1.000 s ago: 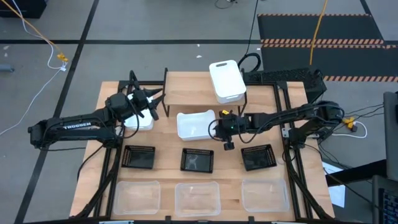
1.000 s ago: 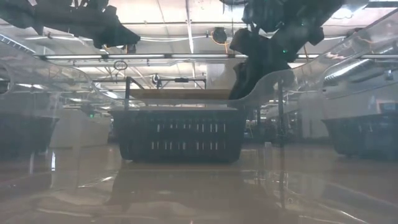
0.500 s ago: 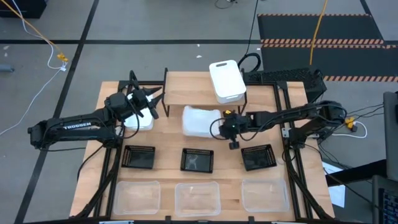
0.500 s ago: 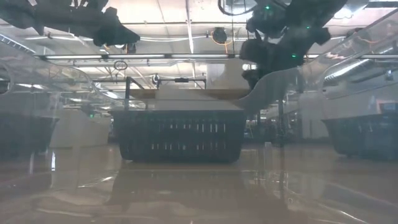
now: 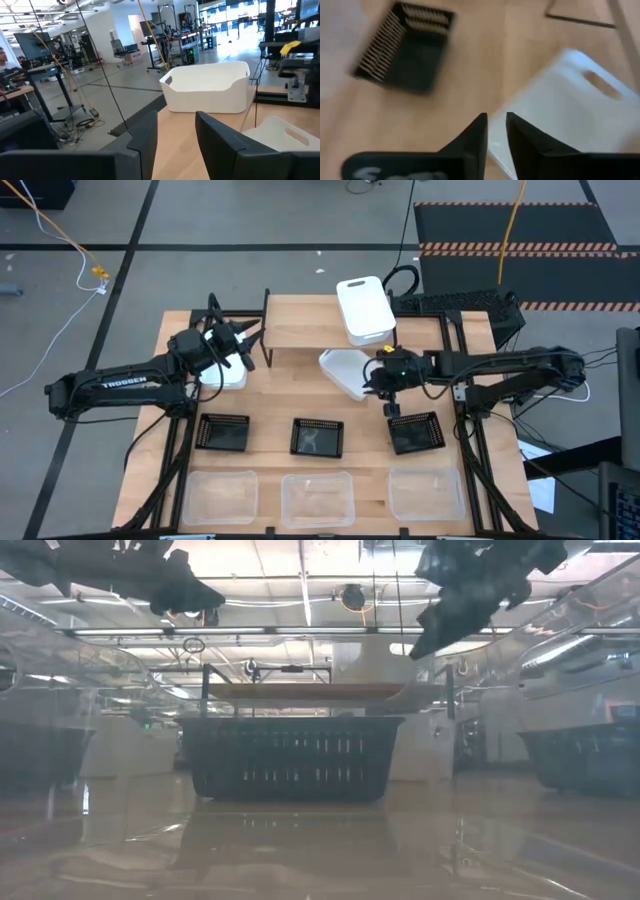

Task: Stack baskets on shelf by color
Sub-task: Stack the right white bin on top of the white bin on the shelf

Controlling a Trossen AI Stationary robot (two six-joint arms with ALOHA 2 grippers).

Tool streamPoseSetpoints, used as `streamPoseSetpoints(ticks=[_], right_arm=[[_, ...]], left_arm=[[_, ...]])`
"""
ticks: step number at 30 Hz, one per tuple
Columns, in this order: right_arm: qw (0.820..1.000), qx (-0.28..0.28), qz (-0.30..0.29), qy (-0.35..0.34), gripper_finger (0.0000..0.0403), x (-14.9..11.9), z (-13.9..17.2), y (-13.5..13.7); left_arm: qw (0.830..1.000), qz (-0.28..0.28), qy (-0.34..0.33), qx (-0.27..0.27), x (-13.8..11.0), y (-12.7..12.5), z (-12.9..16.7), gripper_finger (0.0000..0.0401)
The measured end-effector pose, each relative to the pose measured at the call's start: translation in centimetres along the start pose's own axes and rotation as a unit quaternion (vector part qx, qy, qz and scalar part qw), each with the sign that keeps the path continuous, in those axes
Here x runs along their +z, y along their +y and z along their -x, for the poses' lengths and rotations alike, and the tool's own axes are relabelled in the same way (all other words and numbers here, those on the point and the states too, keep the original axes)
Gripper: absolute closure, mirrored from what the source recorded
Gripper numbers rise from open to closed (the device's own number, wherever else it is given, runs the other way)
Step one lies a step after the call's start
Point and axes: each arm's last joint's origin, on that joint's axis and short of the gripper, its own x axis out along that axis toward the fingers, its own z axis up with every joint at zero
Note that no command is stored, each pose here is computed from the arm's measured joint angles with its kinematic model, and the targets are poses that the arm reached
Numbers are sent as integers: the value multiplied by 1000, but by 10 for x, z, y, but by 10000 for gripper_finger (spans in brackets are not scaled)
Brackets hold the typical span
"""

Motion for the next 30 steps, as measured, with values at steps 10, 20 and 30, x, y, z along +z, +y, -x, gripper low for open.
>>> streamPoseSetpoints(ticks=[10, 20, 30], right_arm=[[989, -58, 54, 124, 254, -20, -20, -2], [981, -49, 90, 168, 256, -28, -38, -6], [973, -32, 93, 209, 317, -37, -52, -5]], left_arm=[[1000, -1, 3, -2, -1, 0, 0, 265], [1000, -5, 5, -2, -1, 0, 0, 265], [999, 17, 34, -7, -7, -2, 0, 265]])
